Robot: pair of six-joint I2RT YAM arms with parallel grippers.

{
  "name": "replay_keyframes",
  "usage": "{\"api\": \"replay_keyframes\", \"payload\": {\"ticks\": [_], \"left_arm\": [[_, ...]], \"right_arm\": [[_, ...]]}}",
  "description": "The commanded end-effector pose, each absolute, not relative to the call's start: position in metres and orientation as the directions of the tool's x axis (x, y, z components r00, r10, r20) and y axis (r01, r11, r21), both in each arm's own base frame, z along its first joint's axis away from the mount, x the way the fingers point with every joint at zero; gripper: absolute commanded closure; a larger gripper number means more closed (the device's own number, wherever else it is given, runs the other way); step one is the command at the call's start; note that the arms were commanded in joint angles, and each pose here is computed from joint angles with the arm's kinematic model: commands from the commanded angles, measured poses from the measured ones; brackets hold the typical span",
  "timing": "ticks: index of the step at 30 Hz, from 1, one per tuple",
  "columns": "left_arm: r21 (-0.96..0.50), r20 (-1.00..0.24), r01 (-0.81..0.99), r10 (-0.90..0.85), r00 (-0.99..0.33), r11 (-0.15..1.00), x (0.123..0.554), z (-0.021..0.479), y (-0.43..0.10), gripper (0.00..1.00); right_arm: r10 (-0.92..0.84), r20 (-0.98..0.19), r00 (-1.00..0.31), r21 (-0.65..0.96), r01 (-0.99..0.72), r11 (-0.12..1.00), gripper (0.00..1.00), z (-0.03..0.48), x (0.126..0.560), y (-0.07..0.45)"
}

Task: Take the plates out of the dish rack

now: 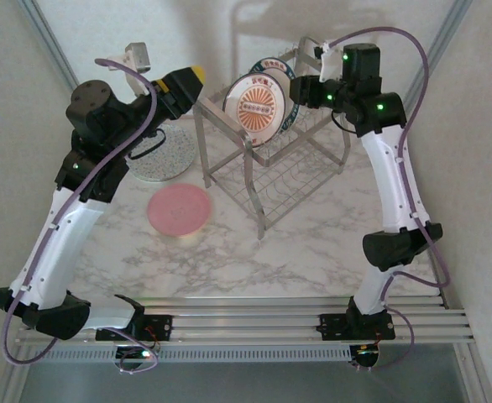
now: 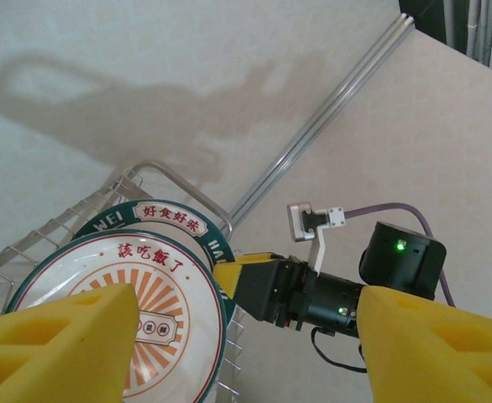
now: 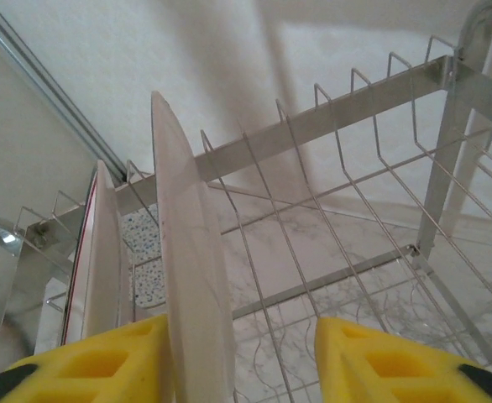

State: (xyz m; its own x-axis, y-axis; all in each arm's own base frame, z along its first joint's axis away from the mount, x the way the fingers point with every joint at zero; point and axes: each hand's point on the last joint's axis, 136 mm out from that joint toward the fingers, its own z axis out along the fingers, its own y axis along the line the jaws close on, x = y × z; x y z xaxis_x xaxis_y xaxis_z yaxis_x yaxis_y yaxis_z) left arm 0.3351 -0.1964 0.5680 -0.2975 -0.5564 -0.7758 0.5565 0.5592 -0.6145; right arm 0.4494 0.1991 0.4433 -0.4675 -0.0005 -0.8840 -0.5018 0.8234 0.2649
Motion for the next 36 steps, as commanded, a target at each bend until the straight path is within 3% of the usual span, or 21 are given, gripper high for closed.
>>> {"api": "replay_keyframes", "payload": {"ticks": [1, 18, 36], "left_arm": [[-0.571, -0.805, 0.567, -0.539, -0.247, 0.593, 0.33, 0.579, -0.196, 0.31], [-0.57, -0.808, 0.564, -0.53, -0.257, 0.597, 0.334, 0.576, -0.202, 0.3], [-0.581, -0.801, 0.562, -0.536, -0.266, 0.589, 0.334, 0.574, -0.203, 0.3]], "right_arm": [[-0.01, -0.887, -0.461, 0.27, -0.537, 0.8, 0.58, 0.449, 0.446, 0.205], [-0.018, -0.873, -0.488, 0.303, -0.57, 0.764, 0.67, 0.436, 0.458, 0.219], [-0.053, -0.898, -0.437, 0.25, -0.607, 0.754, 0.94, 0.448, 0.45, 0.227]]}}
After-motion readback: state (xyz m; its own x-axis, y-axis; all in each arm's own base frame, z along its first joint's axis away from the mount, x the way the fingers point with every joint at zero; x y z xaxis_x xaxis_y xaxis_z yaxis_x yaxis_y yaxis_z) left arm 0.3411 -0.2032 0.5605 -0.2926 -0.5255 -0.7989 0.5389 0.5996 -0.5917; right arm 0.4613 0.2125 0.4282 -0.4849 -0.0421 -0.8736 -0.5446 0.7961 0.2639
